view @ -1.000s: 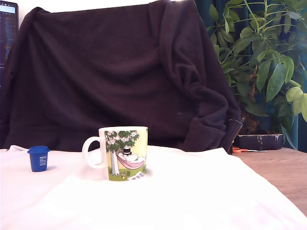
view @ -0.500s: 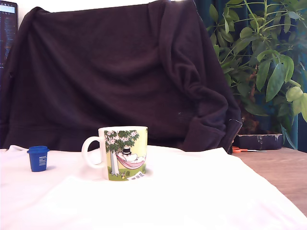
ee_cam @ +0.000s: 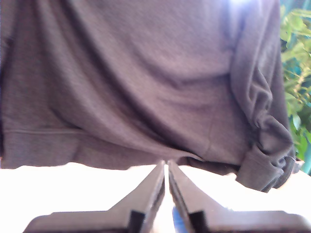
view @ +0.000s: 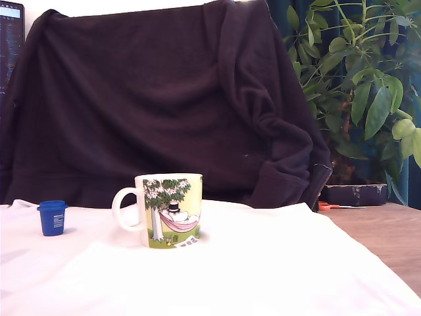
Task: Pick the blue coffee capsule and place it inside the green coffee cup
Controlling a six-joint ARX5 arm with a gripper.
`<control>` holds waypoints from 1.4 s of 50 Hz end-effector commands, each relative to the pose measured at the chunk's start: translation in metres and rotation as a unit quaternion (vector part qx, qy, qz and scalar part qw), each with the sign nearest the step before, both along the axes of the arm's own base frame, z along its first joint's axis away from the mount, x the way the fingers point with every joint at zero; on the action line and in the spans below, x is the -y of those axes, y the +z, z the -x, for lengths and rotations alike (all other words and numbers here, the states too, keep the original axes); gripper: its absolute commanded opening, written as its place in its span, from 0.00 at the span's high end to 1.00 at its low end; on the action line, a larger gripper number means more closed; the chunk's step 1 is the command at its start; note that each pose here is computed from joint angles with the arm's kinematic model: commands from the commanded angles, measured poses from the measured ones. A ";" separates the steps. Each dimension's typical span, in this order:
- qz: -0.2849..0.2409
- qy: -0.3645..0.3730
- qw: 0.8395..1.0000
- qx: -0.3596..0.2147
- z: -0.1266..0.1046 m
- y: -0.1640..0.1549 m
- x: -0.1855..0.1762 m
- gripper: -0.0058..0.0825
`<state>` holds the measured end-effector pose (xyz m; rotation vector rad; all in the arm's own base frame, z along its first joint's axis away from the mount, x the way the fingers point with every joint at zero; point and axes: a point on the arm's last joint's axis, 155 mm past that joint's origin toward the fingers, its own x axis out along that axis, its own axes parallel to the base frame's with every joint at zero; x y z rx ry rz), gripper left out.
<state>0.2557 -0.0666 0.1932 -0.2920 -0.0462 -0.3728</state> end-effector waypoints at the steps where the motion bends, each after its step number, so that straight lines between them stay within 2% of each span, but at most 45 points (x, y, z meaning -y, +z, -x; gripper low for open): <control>1: -0.011 -0.007 1.000 -0.002 -0.002 -0.009 0.004 0.54; 4: -0.019 -0.012 1.000 -0.003 -0.004 -0.011 0.007 0.41; 6: -0.031 -0.015 0.999 -0.007 -0.006 -0.015 0.010 0.36; 17: -0.069 -0.034 0.995 -0.066 -0.018 -0.045 0.022 0.31; 24: -0.096 -0.047 0.988 -0.108 -0.031 -0.060 0.029 0.20; 43: -0.157 -0.044 0.966 -0.203 -0.074 -0.105 0.030 0.19; 53: -0.162 -0.040 0.967 -0.193 -0.093 -0.112 0.031 0.20; 70: -0.177 -0.040 0.968 -0.172 -0.110 -0.136 0.034 0.20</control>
